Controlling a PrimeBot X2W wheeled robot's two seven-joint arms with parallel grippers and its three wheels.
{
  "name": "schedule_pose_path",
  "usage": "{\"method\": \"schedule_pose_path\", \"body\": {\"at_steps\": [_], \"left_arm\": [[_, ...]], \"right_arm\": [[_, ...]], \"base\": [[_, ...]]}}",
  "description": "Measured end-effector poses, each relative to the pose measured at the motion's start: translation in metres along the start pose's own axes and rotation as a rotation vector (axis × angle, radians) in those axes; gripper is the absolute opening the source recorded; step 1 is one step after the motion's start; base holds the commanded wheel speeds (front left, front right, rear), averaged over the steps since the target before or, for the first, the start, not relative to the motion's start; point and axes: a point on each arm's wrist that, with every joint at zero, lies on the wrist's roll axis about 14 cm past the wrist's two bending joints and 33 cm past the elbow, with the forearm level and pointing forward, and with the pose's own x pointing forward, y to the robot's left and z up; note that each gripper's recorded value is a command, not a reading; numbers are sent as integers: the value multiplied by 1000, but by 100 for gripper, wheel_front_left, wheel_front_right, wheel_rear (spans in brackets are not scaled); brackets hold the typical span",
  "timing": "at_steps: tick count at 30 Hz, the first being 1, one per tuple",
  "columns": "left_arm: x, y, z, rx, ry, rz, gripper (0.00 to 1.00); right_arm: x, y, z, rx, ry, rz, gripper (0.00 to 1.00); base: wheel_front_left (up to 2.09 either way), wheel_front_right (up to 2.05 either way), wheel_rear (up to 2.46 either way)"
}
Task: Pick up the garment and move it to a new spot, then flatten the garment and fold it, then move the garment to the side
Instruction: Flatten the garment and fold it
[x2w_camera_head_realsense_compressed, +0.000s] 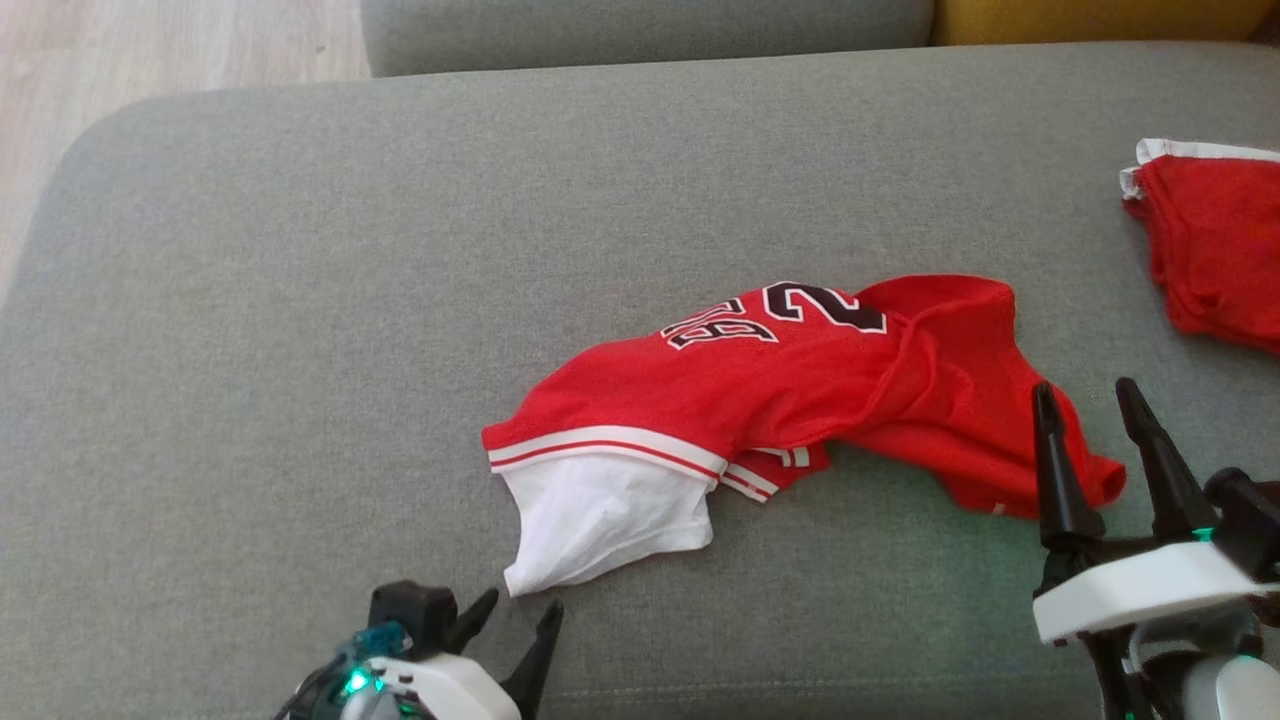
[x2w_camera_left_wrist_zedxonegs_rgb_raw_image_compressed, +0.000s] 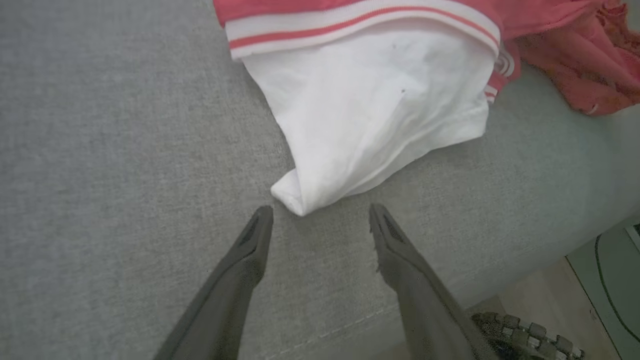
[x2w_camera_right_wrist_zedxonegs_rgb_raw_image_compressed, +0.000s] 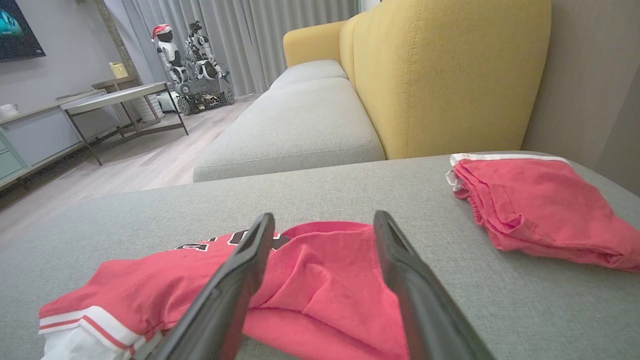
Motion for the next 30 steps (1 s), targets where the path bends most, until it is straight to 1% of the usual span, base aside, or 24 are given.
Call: {"method": "schedule_pose_path", "body": {"at_steps": [4, 5, 6, 7, 11, 18, 22, 27, 30], "left_arm": [[3, -2, -9, 7, 31, -20, 100], [4, -3, -9, 10, 33, -27, 82], [5, -2, -8, 13, 34, -28, 37], [7, -1, -6, 18, 29, -27, 0], [12, 2, 4, 36, -2, -26, 0], [13, 2, 6, 40, -11, -33, 0], [14, 3, 5, 36, -12, -29, 0], [17, 9, 8, 30, -18, -16, 0], [23, 13, 16, 30, -37, -9, 0]], "right_arm": [[2, -1, 1, 0, -3, -3, 100], [2, -1, 1, 1, -2, -4, 100], [2, -2, 0, 1, 0, -5, 100], [2, -3, 0, 1, 0, -9, 100], [2, -6, -1, 4, 4, -18, 100], [2, -11, -5, 18, 15, -30, 100], [4, -25, -14, 33, 48, -68, 100], [26, -54, -21, 16, 94, -109, 100], [48, -62, -26, 16, 128, -108, 100]], "base": [[0, 0, 0], [0, 0, 0], [0, 0, 0], [0, 0, 0], [0, 0, 0], [0, 0, 0], [0, 0, 0], [0, 0, 0], [0, 0, 0]]}}
